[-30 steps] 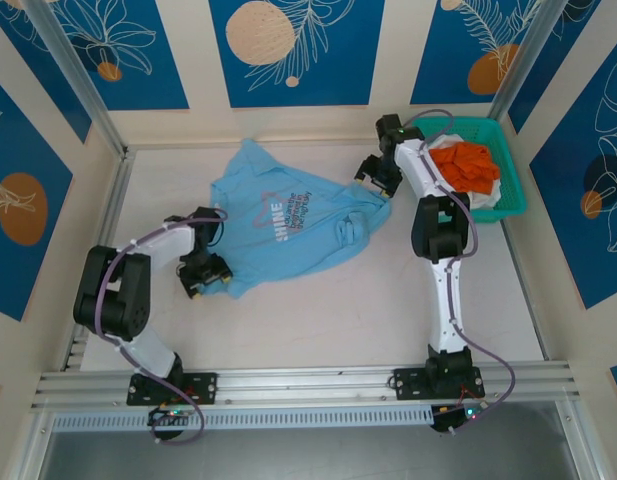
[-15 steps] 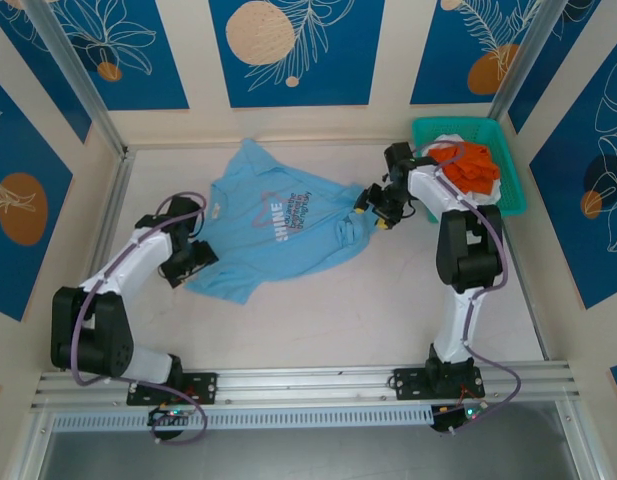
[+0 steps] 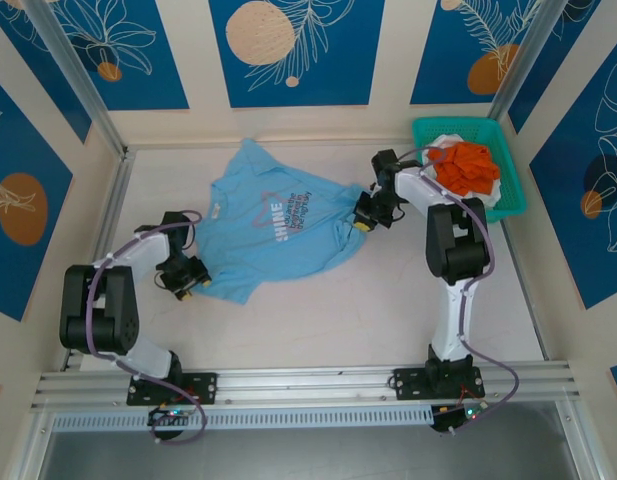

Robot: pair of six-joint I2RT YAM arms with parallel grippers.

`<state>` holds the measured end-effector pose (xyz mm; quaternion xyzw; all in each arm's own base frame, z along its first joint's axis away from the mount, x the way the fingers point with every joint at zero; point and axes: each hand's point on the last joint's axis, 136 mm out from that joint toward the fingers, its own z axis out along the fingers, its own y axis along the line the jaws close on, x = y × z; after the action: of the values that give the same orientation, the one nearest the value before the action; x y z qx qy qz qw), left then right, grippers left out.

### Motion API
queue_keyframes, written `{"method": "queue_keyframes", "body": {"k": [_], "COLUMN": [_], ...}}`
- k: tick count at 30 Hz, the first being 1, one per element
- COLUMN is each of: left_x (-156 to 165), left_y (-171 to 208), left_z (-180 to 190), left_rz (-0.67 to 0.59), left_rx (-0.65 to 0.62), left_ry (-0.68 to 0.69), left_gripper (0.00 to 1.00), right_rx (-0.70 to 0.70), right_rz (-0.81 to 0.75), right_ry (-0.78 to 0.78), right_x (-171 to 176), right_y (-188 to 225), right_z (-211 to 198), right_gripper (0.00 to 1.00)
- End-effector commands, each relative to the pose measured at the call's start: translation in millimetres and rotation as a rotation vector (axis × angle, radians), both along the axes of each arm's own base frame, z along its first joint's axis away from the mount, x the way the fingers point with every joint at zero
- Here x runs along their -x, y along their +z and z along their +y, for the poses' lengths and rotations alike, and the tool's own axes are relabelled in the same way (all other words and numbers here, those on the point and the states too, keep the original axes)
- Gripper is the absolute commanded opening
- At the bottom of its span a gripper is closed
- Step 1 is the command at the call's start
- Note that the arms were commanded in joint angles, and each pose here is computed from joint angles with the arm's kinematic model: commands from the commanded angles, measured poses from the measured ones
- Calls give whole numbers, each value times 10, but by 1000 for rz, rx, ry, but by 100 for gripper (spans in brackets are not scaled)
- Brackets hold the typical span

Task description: Fold and stack the t-shirts

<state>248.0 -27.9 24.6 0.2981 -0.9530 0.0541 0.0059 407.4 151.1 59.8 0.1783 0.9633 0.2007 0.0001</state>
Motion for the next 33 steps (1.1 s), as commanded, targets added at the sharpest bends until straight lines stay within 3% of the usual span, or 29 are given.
{"method": "queue_keyframes", "body": {"k": [1, 7, 14, 16, 18, 21, 25, 33], "left_x": [46, 28, -17, -29, -37, -37, 2, -48], "left_y": [-73, -84, 20, 66, 132, 230, 251, 257], "left_z": [-6, 4, 51, 43, 21, 15, 49, -46], "left_rz": [19, 21, 3, -7, -18, -41, -32, -58], "left_rx": [16, 10, -18, -14, -1, 3, -18, 29], "left_ry": [-14, -18, -14, -15, -22, -36, -64, -79], "left_gripper": [41, 19, 15, 20, 30, 43, 52, 53], "right_rx": [11, 65, 115, 114, 114, 137, 146, 163], "right_rz": [-7, 62, 326, 374, 354, 243, 193, 278], "right_ry": [-27, -175, -374, -431, -474, -508, -514, -500], "right_x": [301, 1097, 2281, 2494, 2578, 2516, 2486, 2528], "right_y": [403, 355, -166, -198, -139, 30, 125, -58], "right_z": [-70, -338, -570, -603, -647, -779, -877, -932], "right_gripper": [1, 4, 6, 24, 50, 68, 71, 69]}}
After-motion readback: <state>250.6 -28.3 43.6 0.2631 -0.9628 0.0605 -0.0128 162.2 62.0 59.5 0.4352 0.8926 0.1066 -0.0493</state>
